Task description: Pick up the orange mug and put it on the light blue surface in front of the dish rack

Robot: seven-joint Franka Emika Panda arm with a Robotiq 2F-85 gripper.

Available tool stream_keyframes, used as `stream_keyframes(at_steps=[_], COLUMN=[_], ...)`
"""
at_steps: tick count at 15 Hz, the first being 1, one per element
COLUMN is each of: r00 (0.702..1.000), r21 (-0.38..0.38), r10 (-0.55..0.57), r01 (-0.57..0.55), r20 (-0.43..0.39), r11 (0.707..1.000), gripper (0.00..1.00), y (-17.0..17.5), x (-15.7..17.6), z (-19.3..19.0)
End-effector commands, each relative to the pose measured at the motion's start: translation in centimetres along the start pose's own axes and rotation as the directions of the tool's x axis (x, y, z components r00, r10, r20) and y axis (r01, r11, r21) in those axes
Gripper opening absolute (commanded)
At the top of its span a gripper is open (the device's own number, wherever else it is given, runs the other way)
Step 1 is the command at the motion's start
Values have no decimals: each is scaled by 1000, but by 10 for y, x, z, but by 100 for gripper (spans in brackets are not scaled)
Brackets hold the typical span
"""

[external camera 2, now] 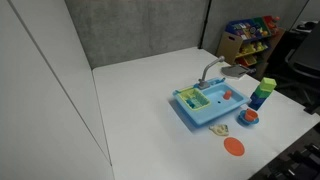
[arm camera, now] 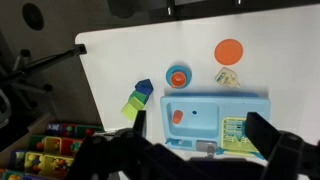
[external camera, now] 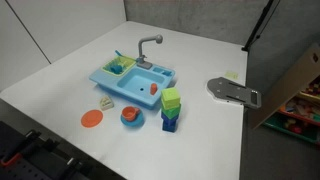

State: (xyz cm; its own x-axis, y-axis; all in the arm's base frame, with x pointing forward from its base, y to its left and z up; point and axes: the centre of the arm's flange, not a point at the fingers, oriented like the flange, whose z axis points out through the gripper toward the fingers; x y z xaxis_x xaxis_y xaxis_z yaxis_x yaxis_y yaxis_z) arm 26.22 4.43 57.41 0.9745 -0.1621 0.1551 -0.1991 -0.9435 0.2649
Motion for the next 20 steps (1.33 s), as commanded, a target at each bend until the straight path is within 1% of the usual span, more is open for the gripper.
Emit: stream_keyframes(at_steps=[1, 4, 10, 17, 20], r00=[1000, 1000, 1000, 999, 1000], r21=[0, 5, 36, 101, 134], r10=[0, -7, -24, -32, -12], r01=[0, 7, 24, 32, 11], r20=[0, 1, 1, -2, 11], r11=[1000, 1000, 999, 994, 991], gripper=[100, 100, 100, 100, 100], y=[0, -3, -19, -31, -31], x=[0, 5, 33, 72, 90], z=[0, 0, 9, 53, 82])
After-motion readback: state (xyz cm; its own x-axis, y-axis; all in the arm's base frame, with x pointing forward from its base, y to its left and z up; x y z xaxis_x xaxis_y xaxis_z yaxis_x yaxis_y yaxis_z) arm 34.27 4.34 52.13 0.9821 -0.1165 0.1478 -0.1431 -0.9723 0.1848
